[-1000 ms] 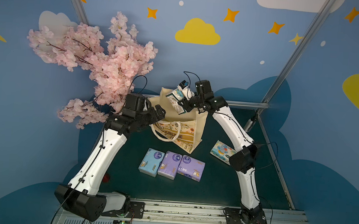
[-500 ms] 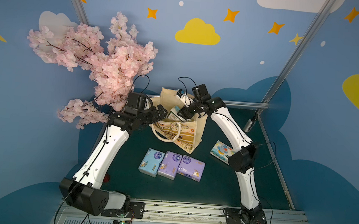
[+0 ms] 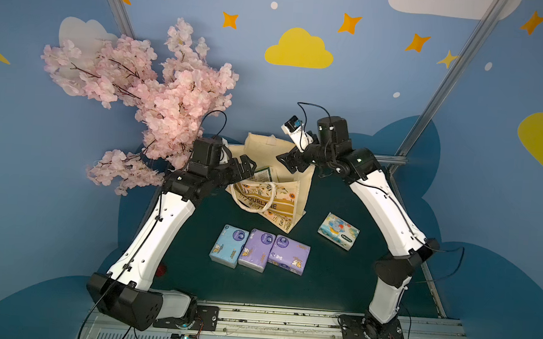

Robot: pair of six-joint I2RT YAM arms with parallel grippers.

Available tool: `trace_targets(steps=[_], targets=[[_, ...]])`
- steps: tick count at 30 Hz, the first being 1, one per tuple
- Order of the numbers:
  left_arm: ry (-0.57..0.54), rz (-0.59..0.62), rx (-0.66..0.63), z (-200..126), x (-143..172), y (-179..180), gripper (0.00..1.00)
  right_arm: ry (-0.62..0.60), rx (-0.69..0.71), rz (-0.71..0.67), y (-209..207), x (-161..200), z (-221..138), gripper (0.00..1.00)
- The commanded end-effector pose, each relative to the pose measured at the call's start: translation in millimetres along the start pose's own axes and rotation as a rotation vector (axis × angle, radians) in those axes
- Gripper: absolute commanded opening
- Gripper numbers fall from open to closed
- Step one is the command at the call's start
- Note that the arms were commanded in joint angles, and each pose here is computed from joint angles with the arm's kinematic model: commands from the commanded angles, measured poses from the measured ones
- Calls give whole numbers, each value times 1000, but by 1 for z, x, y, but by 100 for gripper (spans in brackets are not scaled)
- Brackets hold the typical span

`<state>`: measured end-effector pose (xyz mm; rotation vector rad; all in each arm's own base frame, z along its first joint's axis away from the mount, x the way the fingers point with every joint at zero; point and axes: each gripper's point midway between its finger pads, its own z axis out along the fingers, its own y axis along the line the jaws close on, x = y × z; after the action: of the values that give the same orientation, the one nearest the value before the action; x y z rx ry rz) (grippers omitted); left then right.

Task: Put tissues into the canvas bag
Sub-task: Place the pack of facial tissues in the canvas bag, then pick up the pack of facial tissues from the center of the board.

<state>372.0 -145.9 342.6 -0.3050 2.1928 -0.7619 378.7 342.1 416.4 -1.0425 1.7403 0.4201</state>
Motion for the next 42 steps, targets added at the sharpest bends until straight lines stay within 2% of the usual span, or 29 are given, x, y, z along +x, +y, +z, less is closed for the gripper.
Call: trace_targets(steps=[1,4,7,11,15,17,22,28,31,37,39,42], targets=[[-94,52,23,-14,-16,-19,100,-21,72,31,-11,-1,-20,86],[-112,90,43,-15,-8,-39,100,-37,143,97,-28,8,-45,86],[-96,144,70,-9,9,-63,100,-46,256,197,-53,32,-74,86],[-59,198,93,5,36,-91,100,-54,373,360,-81,84,-120,87],[3,240,128,25,69,-117,100,-39,460,481,-84,134,-159,89],[45,277,127,39,89,-126,100,-23,526,601,-85,170,-170,90],[198,239,135,76,142,-134,100,14,632,937,-73,253,-183,90],[370,311,106,102,197,-137,100,10,727,1118,-59,315,-197,90],[444,304,68,117,218,-129,100,-6,763,1235,-50,347,-202,90],[511,295,2,150,250,-106,100,-47,718,1529,-30,411,-181,90],[541,292,-31,162,261,-97,100,-73,682,1563,-31,418,-173,90],[621,289,-69,178,282,-87,100,-43,651,1556,-32,424,-165,89]])
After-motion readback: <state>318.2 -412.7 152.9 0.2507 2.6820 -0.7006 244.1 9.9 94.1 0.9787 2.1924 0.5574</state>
